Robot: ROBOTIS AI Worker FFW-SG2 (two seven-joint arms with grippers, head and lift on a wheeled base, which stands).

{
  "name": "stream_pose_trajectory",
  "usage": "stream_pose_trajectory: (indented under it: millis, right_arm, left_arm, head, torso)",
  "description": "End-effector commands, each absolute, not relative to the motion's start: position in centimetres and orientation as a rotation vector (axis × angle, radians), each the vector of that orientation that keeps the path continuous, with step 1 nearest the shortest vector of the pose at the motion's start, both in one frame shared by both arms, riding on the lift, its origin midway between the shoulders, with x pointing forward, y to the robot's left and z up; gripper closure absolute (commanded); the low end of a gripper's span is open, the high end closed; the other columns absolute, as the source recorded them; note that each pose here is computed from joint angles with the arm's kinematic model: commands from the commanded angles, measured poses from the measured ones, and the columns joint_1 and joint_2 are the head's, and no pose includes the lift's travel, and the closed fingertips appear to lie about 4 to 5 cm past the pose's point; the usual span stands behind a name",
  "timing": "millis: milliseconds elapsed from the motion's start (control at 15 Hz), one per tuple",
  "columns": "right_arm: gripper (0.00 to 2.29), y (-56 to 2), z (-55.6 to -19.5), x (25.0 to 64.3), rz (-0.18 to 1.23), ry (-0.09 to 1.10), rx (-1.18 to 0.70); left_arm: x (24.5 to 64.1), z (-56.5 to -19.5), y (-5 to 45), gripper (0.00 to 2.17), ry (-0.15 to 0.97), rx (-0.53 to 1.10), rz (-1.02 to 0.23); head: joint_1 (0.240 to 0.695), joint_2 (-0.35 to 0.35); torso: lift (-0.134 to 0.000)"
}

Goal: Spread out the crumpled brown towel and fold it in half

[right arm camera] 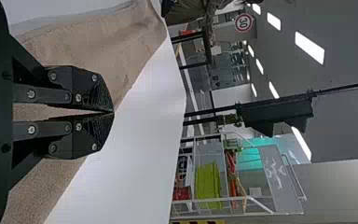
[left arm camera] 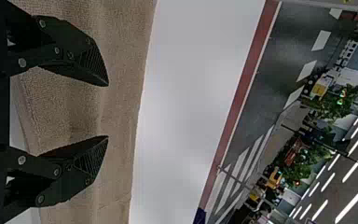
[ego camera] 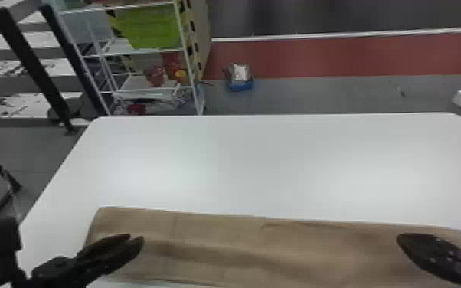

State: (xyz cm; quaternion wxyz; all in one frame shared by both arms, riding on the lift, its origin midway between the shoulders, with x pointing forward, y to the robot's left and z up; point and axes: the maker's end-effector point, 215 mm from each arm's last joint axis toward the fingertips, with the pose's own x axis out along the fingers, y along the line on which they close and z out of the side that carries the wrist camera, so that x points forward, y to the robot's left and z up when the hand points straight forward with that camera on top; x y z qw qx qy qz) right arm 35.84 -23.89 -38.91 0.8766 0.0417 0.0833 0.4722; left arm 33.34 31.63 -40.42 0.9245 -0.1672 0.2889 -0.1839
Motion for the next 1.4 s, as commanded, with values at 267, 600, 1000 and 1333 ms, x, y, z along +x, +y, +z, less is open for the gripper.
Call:
stream_pose_trajectory:
  millis: [267,600,1000,1333]
  right_arm:
    - [1.68,-23.1,-39.4,36.5,0.979,0.176,0.091]
    - [1.68,-22.2,-39.5,36.7,0.994,0.17,0.097]
    - [1.68,-22.2,-39.2,36.8,0.993,0.159,0.102]
    - [1.68,-26.5,-38.3,37.3,0.908,0.143,0.078]
  left_arm:
    - [34.8,-42.6,27.0,1.63,0.558,-0.248,-0.445]
    - [34.5,-47.1,27.0,1.63,0.646,-0.205,-0.402]
    - [35.2,-45.8,27.7,1.63,0.599,-0.19,-0.395]
    - [35.6,-41.5,28.5,1.63,0.514,-0.202,-0.401]
  head:
    - [0.695,0.083]
    - [0.695,0.07]
    - [0.695,0.095]
    - [0.695,0.071]
  torso:
    - [-0.124]
    - [-0.124]
    - [-0.124]
    - [-0.124]
